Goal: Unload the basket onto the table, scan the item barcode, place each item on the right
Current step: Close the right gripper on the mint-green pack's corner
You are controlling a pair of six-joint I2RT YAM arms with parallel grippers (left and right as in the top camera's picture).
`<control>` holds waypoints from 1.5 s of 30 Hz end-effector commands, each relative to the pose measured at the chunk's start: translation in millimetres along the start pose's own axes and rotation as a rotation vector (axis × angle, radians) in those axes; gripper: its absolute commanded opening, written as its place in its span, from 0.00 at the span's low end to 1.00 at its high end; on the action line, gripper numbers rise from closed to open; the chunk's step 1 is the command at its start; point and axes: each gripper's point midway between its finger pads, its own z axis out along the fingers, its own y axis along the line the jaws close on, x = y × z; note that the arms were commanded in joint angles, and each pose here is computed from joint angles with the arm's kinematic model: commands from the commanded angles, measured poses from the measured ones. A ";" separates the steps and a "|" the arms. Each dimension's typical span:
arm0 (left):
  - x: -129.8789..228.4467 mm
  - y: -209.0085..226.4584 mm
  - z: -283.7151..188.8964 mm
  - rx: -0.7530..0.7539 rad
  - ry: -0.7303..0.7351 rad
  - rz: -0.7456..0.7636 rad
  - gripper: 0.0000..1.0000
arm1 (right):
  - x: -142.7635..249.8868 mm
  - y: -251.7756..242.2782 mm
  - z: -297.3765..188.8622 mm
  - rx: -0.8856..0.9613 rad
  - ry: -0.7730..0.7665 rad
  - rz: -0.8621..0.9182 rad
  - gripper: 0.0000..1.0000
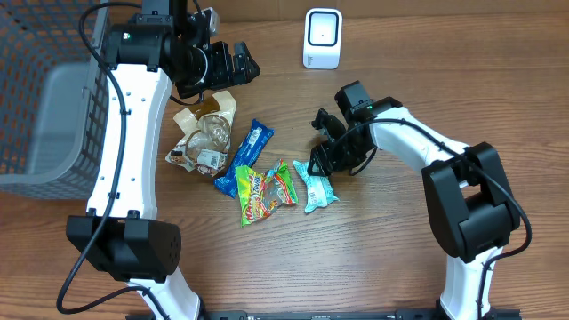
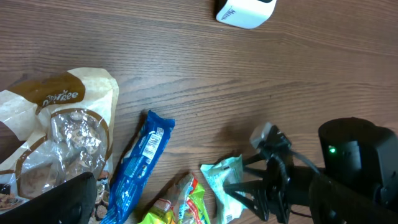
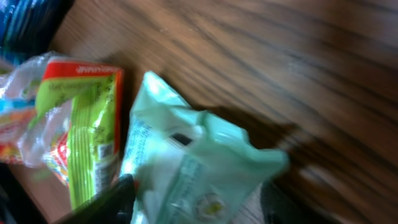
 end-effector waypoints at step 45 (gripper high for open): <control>-3.2 -0.4 -9.3 -0.004 -0.025 0.019 1.00 | 8.8 -26.8 11.7 0.095 0.065 0.464 0.75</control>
